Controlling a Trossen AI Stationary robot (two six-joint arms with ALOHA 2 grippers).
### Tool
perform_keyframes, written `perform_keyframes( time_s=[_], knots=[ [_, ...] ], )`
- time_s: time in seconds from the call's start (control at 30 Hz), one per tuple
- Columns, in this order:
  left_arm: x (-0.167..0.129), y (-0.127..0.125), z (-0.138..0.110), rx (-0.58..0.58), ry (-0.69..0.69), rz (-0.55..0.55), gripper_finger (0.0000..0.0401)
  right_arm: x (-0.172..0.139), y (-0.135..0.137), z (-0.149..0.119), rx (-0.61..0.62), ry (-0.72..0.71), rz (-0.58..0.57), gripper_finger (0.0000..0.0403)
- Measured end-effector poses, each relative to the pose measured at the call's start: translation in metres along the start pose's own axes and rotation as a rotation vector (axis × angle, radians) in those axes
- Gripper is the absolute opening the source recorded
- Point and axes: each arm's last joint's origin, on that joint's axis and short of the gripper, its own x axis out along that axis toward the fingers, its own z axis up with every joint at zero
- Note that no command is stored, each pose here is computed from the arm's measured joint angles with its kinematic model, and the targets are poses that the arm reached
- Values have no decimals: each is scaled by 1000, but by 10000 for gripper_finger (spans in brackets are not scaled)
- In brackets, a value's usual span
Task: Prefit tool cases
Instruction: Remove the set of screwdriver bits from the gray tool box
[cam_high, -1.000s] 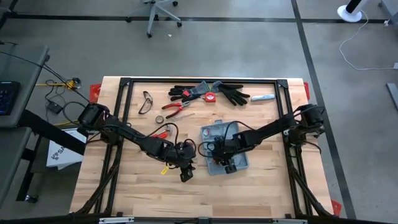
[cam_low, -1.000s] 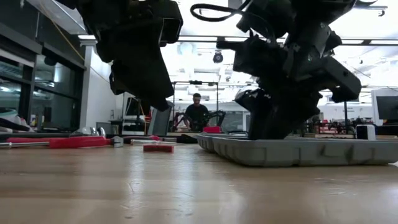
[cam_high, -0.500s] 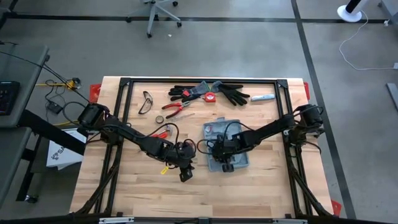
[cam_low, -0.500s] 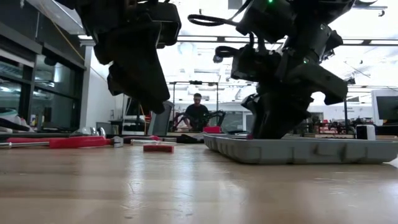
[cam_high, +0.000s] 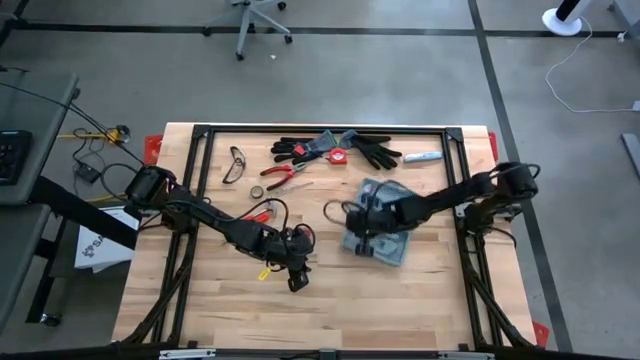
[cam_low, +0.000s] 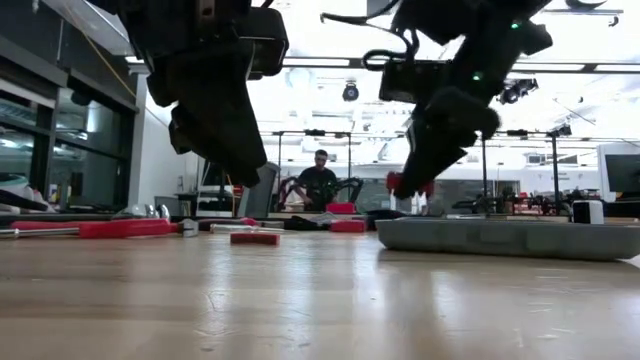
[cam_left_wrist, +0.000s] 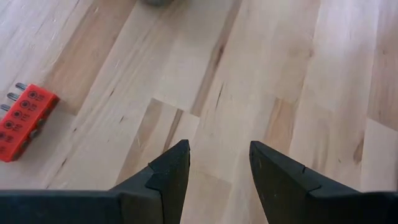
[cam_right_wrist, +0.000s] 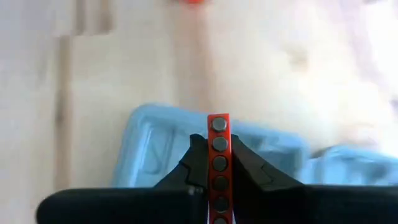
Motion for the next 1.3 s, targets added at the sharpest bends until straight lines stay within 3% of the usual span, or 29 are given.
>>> perform_keyframes(
  time_s=[0.17,0.27,0.6,0.8,1.03,1.3],
  knots=[
    [0,1,0,0,-7,14,158,-10,-27,2,70,15,-31,24],
    [0,1,0,1,-10,24,158,-14,-28,4,78,3,-8,24],
    [-1,5,-8,-14,47,84,158,0,32,11,98,-127,163,24],
    [-3,-2,-15,-47,42,100,158,38,45,29,-9,-49,91,24],
    [-6,-12,-25,-92,10,112,158,77,9,55,-58,72,3,24],
    [-9,-20,-34,-103,-28,138,158,85,-47,56,-14,132,-102,24]
  ],
)
